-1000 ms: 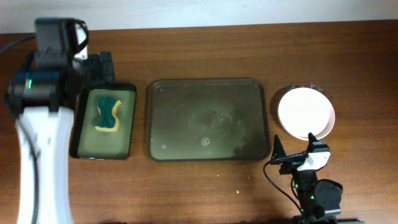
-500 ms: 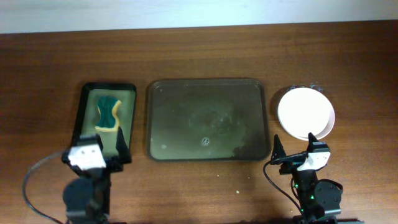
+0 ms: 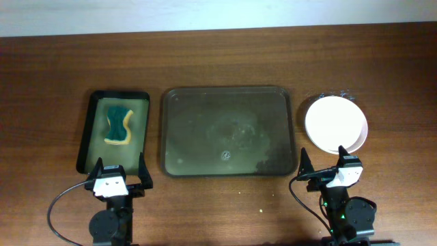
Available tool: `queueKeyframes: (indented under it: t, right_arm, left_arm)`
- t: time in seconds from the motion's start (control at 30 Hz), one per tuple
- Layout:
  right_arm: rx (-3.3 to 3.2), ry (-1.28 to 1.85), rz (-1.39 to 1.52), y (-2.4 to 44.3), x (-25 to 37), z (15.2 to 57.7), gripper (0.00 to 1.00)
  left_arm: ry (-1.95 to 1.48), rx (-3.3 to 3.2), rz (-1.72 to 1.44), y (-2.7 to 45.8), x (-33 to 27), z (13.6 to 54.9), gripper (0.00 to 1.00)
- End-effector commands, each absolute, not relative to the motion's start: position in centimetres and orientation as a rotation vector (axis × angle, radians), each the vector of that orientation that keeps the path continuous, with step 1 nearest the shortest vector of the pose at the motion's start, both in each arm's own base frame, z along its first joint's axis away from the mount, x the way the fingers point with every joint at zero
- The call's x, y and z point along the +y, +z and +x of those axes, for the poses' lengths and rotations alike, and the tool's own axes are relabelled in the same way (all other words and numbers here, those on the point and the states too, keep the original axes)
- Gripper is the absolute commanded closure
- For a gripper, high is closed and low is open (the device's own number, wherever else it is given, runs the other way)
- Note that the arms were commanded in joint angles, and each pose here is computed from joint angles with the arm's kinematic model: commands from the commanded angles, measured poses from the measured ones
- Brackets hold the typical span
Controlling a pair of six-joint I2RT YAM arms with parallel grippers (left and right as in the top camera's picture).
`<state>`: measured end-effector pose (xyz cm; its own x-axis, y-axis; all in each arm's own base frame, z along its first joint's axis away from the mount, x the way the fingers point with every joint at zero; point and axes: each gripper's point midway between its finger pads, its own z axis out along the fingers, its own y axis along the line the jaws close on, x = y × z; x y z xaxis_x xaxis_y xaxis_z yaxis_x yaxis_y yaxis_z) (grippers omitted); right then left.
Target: Clean dirty plates on tray and stack at the side
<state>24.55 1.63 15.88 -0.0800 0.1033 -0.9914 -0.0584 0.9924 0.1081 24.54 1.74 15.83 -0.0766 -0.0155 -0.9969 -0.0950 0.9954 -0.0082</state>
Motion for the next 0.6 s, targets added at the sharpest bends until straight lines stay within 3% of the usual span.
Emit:
queueKeyframes:
  t: [0.0, 0.57]
  right_arm:
    - [1.650, 0.143, 0.030, 15.58, 1.83, 24.53, 0.02]
    - [1.650, 0.143, 0.031, 15.59, 1.82, 24.53, 0.02]
  left_arm:
    - [0.080, 1.642, -0.068, 15.82, 1.74, 24.52, 0.00]
    - [0.060, 1.640, -0.047, 15.86, 1.12, 24.57, 0.00]
